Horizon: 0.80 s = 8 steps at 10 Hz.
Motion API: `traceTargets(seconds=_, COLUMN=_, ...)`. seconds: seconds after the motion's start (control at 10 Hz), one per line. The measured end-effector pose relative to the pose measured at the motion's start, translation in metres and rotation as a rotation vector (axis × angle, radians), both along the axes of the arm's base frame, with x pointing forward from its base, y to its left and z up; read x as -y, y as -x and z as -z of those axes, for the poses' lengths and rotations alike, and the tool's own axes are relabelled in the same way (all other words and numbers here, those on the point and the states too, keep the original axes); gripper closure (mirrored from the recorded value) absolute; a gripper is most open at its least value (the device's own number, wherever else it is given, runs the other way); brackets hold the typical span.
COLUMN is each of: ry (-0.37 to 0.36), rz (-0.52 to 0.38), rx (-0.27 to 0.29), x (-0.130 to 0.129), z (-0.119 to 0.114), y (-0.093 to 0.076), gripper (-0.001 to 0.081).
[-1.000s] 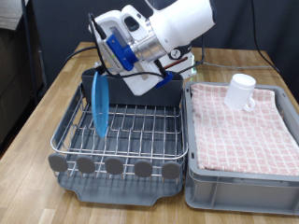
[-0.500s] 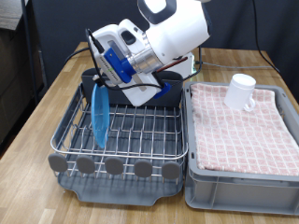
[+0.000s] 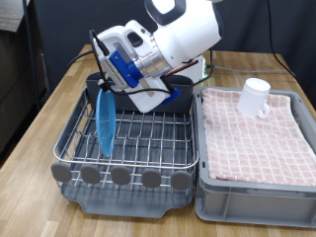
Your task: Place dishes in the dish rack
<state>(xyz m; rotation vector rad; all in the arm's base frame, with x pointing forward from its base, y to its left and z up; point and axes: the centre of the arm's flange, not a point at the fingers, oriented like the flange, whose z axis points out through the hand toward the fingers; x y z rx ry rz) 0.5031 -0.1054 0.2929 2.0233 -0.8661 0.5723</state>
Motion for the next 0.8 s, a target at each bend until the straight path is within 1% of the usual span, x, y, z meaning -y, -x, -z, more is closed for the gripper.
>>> traceTargets(seconds=0.8, ry=-0.015, rz=0.019, rx=0.006, x=-0.0034, z=0.0007, y=0.0002, gripper=0.0791)
